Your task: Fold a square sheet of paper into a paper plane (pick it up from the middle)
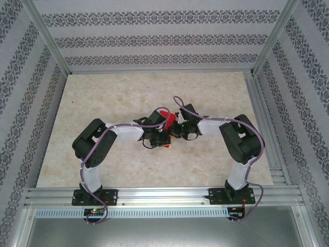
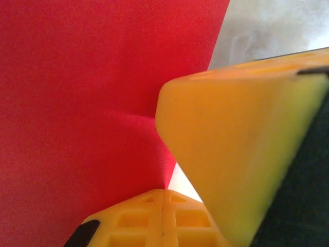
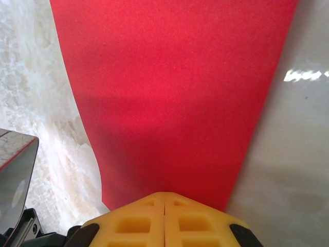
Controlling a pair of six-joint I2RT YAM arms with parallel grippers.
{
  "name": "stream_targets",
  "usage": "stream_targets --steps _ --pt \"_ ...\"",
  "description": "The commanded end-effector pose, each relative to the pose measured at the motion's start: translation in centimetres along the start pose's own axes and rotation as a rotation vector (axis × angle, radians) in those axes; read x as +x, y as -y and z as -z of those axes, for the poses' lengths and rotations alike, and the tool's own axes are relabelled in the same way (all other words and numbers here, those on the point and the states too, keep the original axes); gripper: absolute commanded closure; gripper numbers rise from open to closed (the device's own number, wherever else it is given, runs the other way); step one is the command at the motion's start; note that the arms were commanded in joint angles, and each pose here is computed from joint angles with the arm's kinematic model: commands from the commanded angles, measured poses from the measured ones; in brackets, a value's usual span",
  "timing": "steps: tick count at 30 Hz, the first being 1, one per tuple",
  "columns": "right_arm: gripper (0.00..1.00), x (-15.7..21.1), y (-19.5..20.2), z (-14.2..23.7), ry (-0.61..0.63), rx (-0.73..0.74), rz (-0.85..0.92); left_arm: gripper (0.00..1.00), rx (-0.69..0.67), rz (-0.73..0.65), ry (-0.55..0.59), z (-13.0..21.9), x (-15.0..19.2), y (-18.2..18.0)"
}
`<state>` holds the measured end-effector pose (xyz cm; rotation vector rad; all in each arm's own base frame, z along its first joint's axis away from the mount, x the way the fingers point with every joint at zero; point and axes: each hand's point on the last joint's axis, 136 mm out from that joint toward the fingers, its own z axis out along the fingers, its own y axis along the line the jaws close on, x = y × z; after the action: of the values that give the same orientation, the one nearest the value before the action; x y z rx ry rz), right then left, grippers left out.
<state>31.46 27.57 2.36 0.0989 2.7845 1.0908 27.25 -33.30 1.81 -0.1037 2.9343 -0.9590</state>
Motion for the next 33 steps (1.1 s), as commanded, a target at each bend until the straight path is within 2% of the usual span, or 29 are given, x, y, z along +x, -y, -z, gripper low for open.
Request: stream_targets --steps 1,9,33 --pt "0.93 0.0 0.9 -0.6 -0.012 0.027 0.002 0.95 -0.087 0.026 -0.02 -1.0 1.2 -2.7" --pt "0.93 -2.1 3.5 -0.7 0.022 0.096 -0.002 0.95 -0.107 0.034 -0.045 -0.9 2.2 -3.7" --pt "0.92 -10.5 4.9 0.8 0.157 0.097 0.024 0.95 -0.144 0.044 -0.082 -1.5 3.5 -4.7"
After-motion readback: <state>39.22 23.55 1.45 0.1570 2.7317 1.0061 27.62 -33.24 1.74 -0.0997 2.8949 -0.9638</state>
